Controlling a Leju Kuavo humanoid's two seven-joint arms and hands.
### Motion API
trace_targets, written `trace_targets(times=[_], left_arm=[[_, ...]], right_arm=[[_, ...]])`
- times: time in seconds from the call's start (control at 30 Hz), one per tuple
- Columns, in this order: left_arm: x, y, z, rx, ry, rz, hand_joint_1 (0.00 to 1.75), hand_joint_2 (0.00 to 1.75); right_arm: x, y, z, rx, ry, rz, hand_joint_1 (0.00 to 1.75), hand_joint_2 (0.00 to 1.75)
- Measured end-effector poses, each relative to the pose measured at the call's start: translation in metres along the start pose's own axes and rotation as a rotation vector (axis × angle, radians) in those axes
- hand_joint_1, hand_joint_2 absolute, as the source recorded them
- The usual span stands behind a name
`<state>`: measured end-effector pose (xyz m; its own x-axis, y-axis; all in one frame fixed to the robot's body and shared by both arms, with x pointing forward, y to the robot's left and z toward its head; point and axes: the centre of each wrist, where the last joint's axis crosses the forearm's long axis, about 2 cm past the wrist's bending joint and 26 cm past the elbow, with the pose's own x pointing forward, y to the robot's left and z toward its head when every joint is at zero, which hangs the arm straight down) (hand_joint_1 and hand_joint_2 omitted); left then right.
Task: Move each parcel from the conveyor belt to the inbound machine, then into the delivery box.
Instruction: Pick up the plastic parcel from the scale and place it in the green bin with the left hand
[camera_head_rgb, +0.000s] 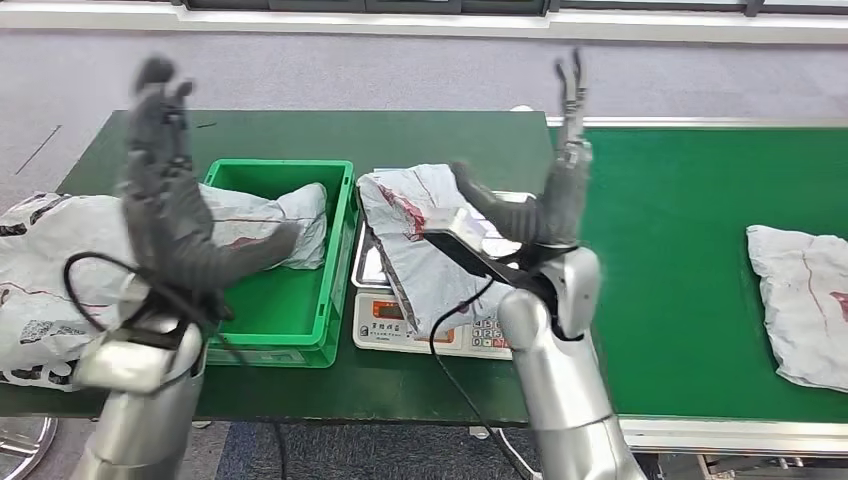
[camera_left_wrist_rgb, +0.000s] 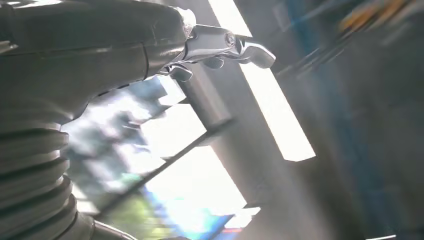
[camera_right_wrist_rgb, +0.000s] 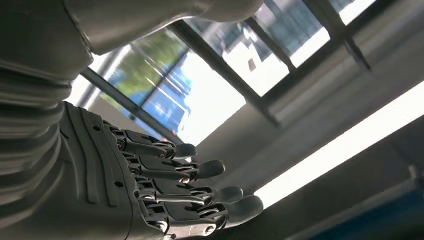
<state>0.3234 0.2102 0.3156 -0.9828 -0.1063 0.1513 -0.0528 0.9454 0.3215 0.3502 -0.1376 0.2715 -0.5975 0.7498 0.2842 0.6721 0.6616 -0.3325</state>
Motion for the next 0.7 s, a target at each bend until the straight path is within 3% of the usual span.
trace_targets(times=[0.17, 0.3, 0.47, 0.7], left_arm=[[-0.040, -0.038, -0.013, -0.180, 0.233, -0.244, 0.00, 1.75], [-0.070, -0.063, -0.035, -0.295, 0.341, -0.395, 0.00, 1.75], [-0.098, -0.095, -0.056, -0.445, 0.390, -0.529, 0.00, 1.75], [-0.102, -0.139, -0.061, -0.690, 0.427, -0.560, 0.00, 1.75]], right_arm=[[-0.011, -0.068, -0.004, -0.262, -0.027, 0.049, 0.00, 1.75], [-0.013, -0.105, -0.011, -0.398, -0.066, 0.091, 0.00, 1.75], [-0.014, -0.123, -0.015, -0.470, -0.095, 0.098, 0.00, 1.75], [-0.014, -0.128, -0.016, -0.489, -0.099, 0.102, 0.00, 1.75]])
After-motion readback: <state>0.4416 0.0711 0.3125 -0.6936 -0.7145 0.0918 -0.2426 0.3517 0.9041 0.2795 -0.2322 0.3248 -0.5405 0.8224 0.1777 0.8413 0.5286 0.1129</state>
